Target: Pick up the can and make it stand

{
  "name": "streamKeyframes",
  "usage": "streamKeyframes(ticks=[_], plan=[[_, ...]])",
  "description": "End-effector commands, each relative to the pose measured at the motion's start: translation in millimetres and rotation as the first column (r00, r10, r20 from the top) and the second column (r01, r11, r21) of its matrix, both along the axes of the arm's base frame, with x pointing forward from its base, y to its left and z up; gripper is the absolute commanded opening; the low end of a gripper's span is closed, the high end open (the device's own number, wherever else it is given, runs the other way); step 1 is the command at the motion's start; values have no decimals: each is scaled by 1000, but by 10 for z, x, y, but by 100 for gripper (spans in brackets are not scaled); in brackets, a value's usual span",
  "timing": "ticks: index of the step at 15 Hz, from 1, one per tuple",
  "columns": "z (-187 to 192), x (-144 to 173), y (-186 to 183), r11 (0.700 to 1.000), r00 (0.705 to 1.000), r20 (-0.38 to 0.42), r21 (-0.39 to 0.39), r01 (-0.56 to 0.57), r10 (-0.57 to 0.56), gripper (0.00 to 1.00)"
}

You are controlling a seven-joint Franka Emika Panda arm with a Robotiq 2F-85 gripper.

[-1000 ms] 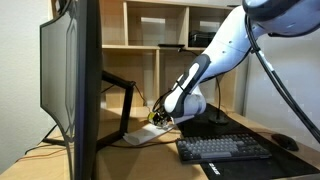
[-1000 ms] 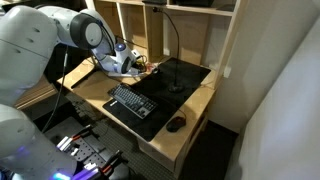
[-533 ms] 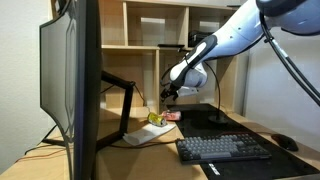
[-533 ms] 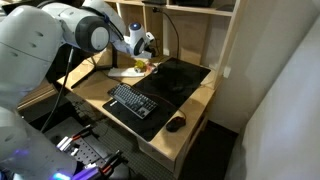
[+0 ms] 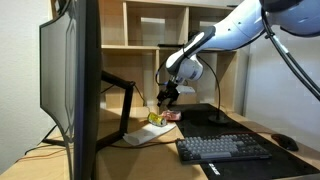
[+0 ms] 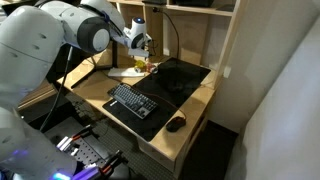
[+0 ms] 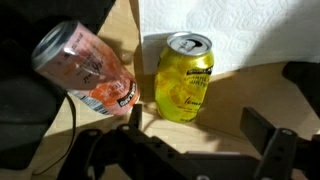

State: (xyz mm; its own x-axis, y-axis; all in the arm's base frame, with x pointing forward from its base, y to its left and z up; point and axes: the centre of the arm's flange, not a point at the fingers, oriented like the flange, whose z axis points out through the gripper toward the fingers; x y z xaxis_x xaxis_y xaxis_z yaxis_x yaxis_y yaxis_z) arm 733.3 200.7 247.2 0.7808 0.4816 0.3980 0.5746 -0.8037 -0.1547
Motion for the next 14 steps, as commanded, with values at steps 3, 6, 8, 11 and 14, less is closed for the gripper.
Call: streamKeyframes(ticks=[3, 6, 8, 11, 14], plan=[[-99, -30, 17, 1000, 1000, -26, -18, -4, 3, 100], [-244, -68, 37, 1000, 1000, -10, -13, 15, -16, 100], [-393, -227, 138, 1000, 999, 20, 8, 28, -28, 100], [-570, -531, 350, 996, 996, 81, 80, 36, -42, 100], [-746, -860, 586, 996, 987, 148, 78, 52, -63, 100]])
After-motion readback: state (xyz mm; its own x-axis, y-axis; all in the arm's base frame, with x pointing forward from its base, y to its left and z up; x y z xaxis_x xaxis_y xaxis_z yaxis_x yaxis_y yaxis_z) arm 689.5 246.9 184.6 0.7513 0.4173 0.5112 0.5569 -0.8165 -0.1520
